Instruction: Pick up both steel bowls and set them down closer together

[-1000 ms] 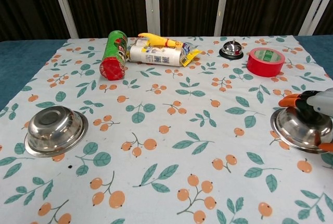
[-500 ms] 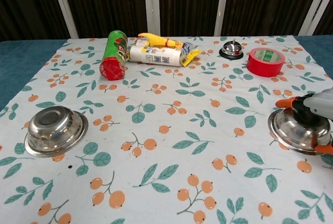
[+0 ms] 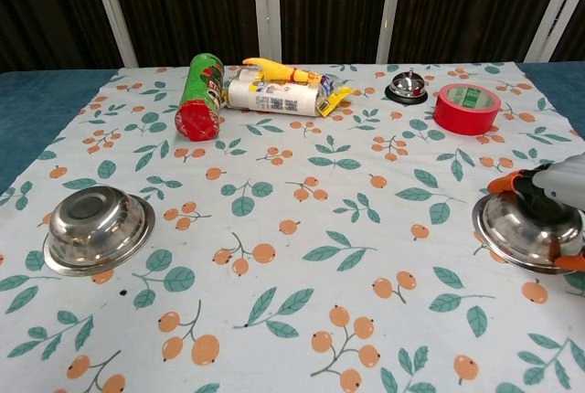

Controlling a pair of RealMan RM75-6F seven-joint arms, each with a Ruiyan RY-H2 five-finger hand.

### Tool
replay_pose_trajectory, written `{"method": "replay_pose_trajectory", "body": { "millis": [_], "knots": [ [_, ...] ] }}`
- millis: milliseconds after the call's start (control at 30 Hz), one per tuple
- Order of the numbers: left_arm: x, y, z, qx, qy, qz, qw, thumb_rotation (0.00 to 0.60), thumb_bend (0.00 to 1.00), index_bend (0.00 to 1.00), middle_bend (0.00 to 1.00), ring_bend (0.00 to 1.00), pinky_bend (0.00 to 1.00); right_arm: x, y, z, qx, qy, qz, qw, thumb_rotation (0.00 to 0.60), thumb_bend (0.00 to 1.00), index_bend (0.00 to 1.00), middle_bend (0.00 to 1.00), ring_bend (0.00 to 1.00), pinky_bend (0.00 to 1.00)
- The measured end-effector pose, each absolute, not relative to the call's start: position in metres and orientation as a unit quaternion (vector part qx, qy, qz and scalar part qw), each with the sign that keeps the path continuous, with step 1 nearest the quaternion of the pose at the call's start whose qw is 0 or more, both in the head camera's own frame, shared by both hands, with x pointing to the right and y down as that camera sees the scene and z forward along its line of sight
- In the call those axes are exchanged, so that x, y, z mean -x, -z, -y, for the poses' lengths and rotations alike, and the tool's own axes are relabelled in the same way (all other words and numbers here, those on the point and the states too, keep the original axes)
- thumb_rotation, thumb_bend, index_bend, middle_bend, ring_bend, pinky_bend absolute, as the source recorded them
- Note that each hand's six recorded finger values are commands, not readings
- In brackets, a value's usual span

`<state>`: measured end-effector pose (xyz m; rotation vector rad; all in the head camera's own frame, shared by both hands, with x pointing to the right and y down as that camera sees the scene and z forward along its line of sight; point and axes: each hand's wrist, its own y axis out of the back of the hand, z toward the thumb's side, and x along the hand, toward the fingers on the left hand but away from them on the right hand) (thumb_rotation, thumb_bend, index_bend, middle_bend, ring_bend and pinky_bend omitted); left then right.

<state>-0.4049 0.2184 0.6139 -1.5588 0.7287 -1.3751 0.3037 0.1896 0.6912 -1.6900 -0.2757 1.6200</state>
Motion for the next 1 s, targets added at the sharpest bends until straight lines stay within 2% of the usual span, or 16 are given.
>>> {"method": "replay_pose_trajectory", "body": {
  "millis": [333,600,1000],
  "knots": [
    [0.382,-0.638,-0.205,0.661,0.55,-0.256,0.441,0.539,0.1,0.0,0.04,0.0,0.14,-0.3,-0.687,-0.191,0.661,-0.634,0.107,0.386,0.6,0.32,0.67,0.68,0.69,0.83],
    [0.349,-0.647,-0.188,0.669,0.553,-0.214,0.449,0.533,0.1,0.0,0.03,0.0,0.14,-0.3,-0.685,-0.19,0.661,-0.635,0.108,0.384,0.6,0.32,0.67,0.68,0.69,0.83],
    [0.323,-0.675,-0.183,0.665,0.591,-0.158,0.428,0.528,0.09,0.0,0.02,0.0,0.15,-0.308,-0.68,-0.187,0.658,-0.639,0.116,0.381,0.6,0.32,0.67,0.68,0.69,0.83]
  ]
}}
